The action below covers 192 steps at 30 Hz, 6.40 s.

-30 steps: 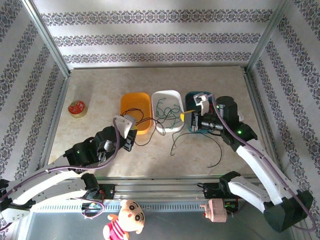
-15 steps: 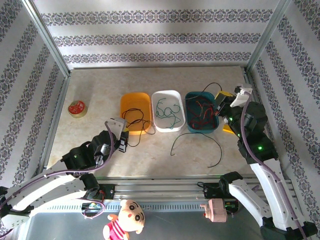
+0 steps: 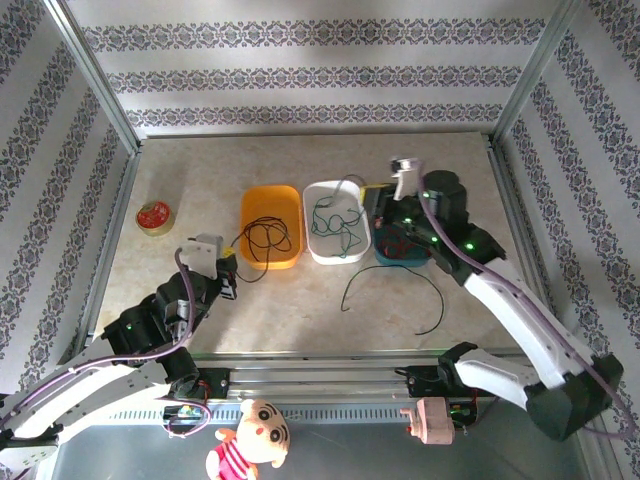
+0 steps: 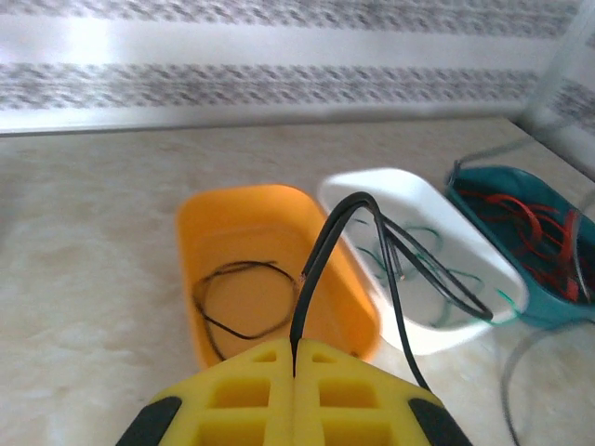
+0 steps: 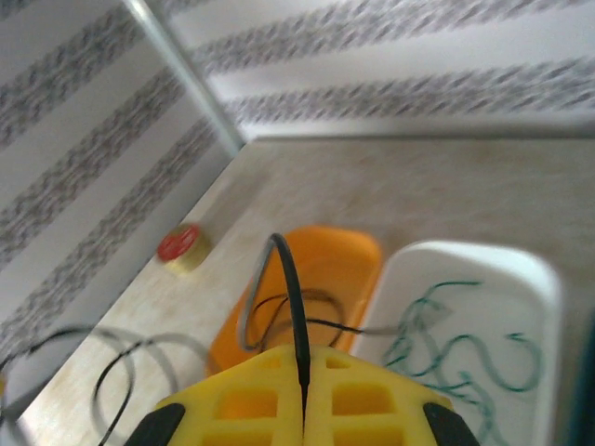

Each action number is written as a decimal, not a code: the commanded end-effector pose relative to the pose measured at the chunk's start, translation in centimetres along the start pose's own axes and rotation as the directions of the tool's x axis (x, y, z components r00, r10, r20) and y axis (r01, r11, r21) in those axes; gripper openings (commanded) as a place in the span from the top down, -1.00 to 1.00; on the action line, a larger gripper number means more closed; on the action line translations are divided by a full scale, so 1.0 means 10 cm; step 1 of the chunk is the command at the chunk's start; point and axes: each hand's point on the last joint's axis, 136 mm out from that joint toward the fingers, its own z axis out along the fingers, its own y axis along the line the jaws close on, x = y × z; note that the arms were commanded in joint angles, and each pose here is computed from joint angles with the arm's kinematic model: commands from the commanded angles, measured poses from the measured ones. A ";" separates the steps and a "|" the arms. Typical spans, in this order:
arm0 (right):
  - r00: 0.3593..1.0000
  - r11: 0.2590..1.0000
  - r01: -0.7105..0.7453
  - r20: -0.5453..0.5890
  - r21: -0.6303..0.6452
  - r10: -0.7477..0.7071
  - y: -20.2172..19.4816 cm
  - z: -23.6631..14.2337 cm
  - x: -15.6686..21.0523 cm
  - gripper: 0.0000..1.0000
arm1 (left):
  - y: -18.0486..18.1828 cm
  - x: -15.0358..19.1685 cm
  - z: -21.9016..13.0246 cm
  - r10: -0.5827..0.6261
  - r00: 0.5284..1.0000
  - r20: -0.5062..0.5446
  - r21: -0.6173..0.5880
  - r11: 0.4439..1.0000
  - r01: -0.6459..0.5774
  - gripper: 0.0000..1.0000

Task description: Untangle the cables

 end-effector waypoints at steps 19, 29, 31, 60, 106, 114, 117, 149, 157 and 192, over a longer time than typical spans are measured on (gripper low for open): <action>0.977 0.982 -0.081 -0.206 -0.171 0.045 0.31 1.95 0.53 1.00 | 0.52 -0.46 -0.07 -0.116 0.969 0.220 -0.338 0.922 0.187 1.00; 0.921 0.986 -0.167 -0.361 -0.019 0.149 -0.06 2.20 1.14 0.19 | 0.22 -0.57 0.02 -0.108 0.971 0.216 -0.184 0.972 0.149 1.00; 0.935 0.993 -0.119 -0.336 -0.005 0.111 -0.07 2.08 1.04 0.03 | 0.15 -0.58 0.04 -0.101 0.973 0.207 -0.152 0.979 0.134 1.00; 0.942 0.911 -0.071 -0.329 -0.406 -0.073 0.81 0.65 0.90 0.04 | -0.76 -0.47 0.26 -0.044 0.997 0.058 0.252 0.967 0.028 1.00; 0.969 0.854 -0.128 -0.246 -0.505 0.000 0.93 0.25 0.37 1.00 | -0.92 -0.50 0.16 -0.049 0.994 0.097 0.368 0.930 0.010 -0.04; 0.942 0.762 -0.216 -0.336 -0.611 -0.002 1.17 0.24 0.42 1.00 | -0.85 -0.34 0.26 0.035 0.998 0.058 0.312 0.949 -0.051 -0.32; 0.935 0.739 -0.236 -0.355 -0.631 -0.006 1.22 0.20 0.44 1.00 | -0.78 -0.26 0.33 0.049 0.998 0.042 0.276 0.959 -0.059 -0.28; 0.937 0.848 -0.225 -0.344 -0.480 0.054 0.83 0.47 0.56 1.00 | -0.05 0.00 0.81 -0.167 0.986 -0.024 0.002 0.986 0.167 1.00; 0.899 0.932 -0.270 -0.411 -0.242 0.154 0.35 1.50 0.89 0.51 | 0.25 0.33 1.33 -0.223 0.963 -0.152 -0.190 0.963 0.193 1.00; 0.908 0.840 -0.268 -0.168 0.472 0.384 -1.24 -0.46 1.55 -0.14 | -1.67 0.99 1.13 0.372 0.849 -0.376 0.545 0.830 -0.122 -0.85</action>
